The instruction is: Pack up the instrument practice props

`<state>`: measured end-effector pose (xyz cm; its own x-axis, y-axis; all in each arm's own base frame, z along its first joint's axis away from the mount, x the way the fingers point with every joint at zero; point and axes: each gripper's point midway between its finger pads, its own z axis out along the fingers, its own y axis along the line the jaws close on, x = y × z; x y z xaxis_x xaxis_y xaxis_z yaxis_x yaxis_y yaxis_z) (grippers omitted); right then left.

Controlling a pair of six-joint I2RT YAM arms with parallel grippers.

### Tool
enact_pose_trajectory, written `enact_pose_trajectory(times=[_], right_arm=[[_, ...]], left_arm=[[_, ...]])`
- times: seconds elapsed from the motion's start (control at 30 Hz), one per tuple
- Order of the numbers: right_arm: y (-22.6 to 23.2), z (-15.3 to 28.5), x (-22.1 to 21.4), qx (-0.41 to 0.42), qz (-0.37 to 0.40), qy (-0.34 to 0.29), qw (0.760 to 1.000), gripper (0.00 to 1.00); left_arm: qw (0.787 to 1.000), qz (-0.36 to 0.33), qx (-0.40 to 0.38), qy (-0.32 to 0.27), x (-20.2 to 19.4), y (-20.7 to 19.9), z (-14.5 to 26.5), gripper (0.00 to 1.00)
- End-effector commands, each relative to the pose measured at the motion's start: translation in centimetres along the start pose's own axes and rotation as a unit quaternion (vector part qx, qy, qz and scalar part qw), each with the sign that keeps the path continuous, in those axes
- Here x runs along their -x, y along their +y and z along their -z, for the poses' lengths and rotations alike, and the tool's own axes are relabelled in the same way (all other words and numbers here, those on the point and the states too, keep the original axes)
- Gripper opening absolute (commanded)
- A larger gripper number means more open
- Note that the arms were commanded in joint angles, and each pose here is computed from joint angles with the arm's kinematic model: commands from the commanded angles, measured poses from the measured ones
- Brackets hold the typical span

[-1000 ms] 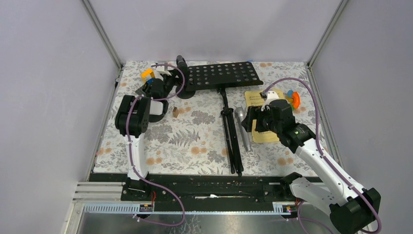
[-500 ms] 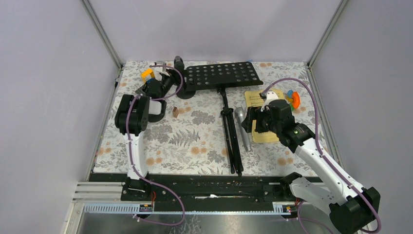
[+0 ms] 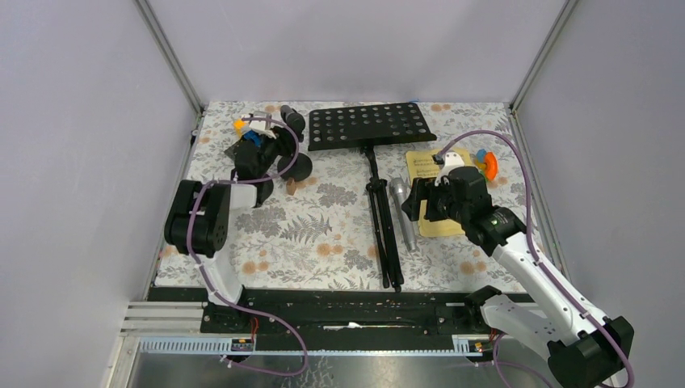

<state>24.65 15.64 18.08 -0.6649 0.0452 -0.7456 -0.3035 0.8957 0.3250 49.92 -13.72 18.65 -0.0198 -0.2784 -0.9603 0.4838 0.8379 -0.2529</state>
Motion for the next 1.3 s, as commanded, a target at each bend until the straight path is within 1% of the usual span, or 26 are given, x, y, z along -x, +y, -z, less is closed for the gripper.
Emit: enact_pose_trajectory(times=[0.0,0.07,0.13,0.33,0.53,0.73,0.87,0.93,1.03,1.13,1.17,1.27], right_arm=[[0.6,1.1,1.2,0.010,-0.002,-0.020,1.000,0.84],[0.6,1.3,1.2,0.008,-0.003,-0.022,1.000,0.84],[0.6,1.5,1.3,0.007,-0.002,-0.024,1.000,0.84],[0.6,2.0,1.3,0.007,-0.005,-0.026,1.000,0.84],[0.8,2.2,1.5,0.010,-0.009,-0.029,0.999,0.84],[0.8,2.3,1.5,0.010,-0.011,-0.030,0.999,0.84],[0.7,2.6,1.6,0.007,-0.014,-0.035,0.999,0.84],[0.5,2.8,1.5,0.003,-0.013,-0.037,0.999,0.84],[0.4,2.9,1.6,-0.001,-0.011,-0.041,0.999,0.84],[0.5,3.3,2.0,0.002,-0.007,-0.051,0.999,0.84],[0.6,3.4,2.2,0.006,-0.004,-0.056,0.998,0.84],[1.3,3.8,2.7,0.025,0.006,-0.072,0.997,0.85]], left_arm=[[0.995,-0.048,-0.035,-0.078,5.7,-3.9,1.2,0.03],[0.994,-0.047,-0.053,-0.080,5.7,-5.4,1.4,0.00],[0.993,-0.048,-0.062,-0.087,6.0,-6.4,1.6,0.00],[0.989,-0.073,-0.068,-0.107,8.6,-7.5,1.1,0.00],[0.987,-0.073,-0.080,-0.116,11.2,-9.2,1.1,0.00],[0.986,-0.057,-0.113,-0.107,10.6,-12.7,0.7,0.00],[0.983,-0.044,-0.142,-0.106,10.3,-16.0,0.9,0.00],[0.983,-0.036,-0.144,-0.107,10.4,-17.4,1.4,0.00],[0.985,-0.024,-0.138,-0.105,10.4,-19.3,2.5,0.00],[0.990,0.001,-0.097,-0.100,10.3,-19.9,4.1,0.00],[0.992,0.007,-0.081,-0.092,9.3,-19.9,5.0,0.00],[0.995,0.013,-0.040,-0.090,7.7,-19.6,7.7,0.00]])
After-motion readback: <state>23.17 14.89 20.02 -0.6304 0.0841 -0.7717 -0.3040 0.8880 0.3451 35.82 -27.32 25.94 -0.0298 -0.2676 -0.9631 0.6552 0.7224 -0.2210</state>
